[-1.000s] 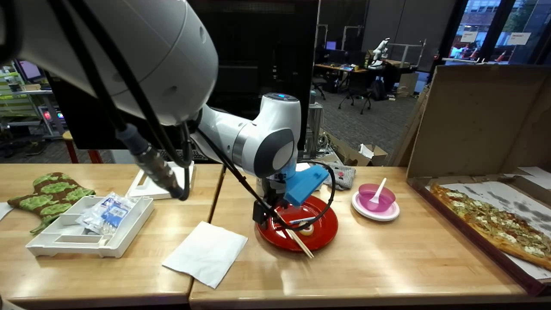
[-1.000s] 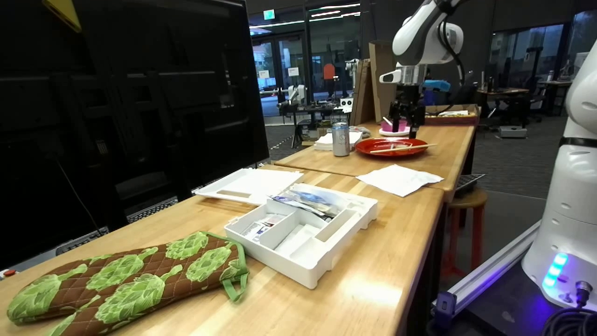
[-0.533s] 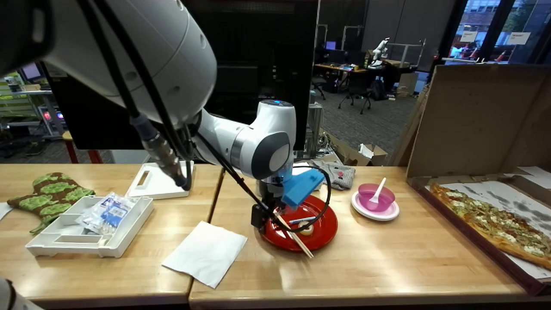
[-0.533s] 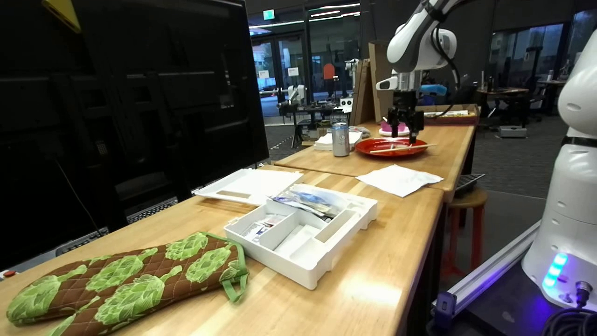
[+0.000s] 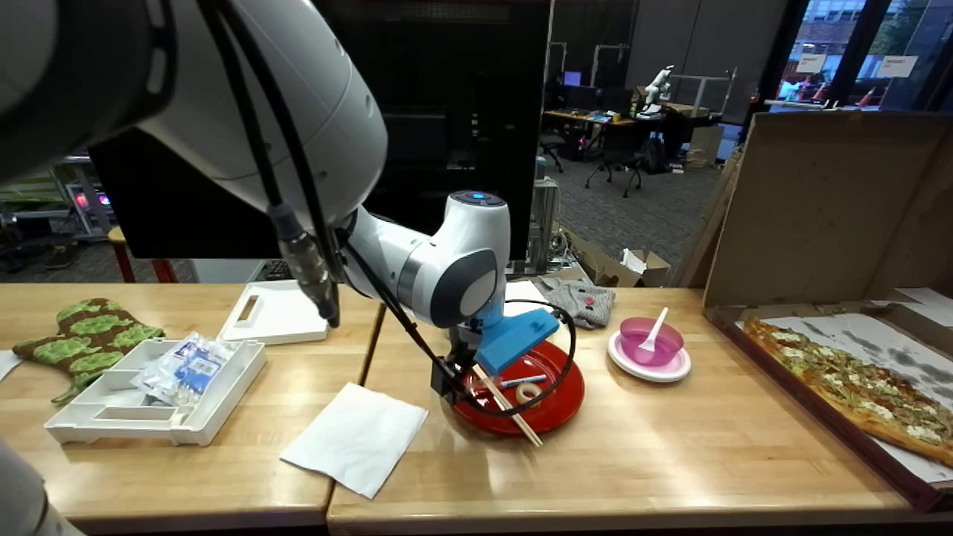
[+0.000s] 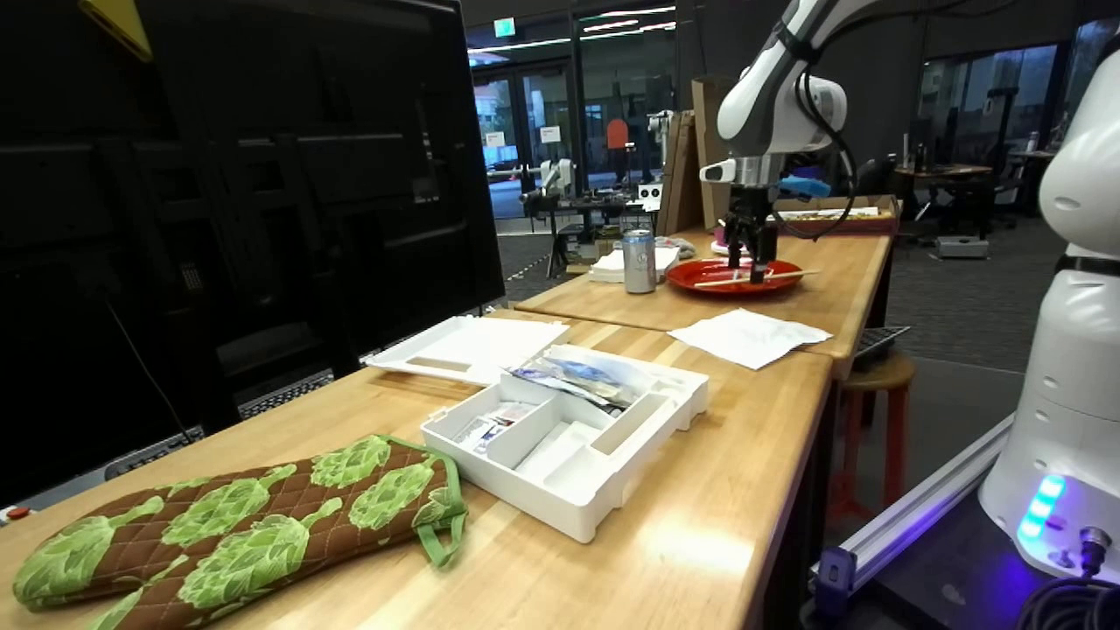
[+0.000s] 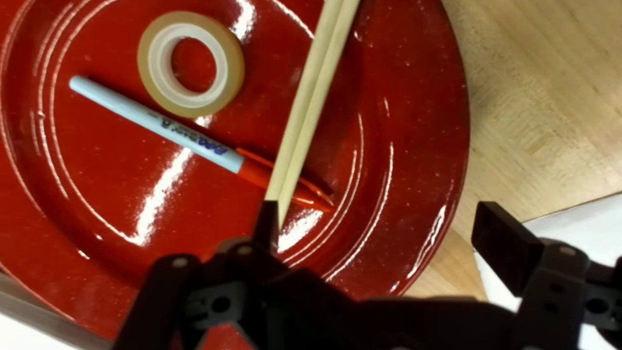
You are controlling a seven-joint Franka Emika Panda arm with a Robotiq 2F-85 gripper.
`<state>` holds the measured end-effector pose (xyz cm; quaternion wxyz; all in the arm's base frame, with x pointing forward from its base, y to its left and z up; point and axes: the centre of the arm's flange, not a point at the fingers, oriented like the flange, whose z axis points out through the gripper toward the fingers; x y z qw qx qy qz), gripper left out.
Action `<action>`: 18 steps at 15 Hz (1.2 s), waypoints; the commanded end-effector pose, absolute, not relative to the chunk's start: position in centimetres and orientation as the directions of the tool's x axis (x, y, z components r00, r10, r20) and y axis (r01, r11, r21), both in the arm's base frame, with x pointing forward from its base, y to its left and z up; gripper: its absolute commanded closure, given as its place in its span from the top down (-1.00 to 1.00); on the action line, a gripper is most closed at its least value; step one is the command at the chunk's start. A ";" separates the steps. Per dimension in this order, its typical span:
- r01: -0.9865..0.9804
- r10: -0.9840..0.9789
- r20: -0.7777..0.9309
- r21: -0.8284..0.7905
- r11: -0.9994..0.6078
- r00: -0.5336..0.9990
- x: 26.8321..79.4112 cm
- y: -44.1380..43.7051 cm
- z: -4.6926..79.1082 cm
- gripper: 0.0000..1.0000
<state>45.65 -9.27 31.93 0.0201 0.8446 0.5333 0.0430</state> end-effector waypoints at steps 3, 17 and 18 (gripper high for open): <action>0.840 0.851 0.086 0.140 -0.525 0.518 45.8 -9.5 31.3 1.00; 0.776 0.791 0.097 0.152 -0.612 0.604 46.0 -11.9 31.1 0.94; 0.775 0.789 0.096 0.148 -0.614 0.606 46.0 -12.1 31.0 0.80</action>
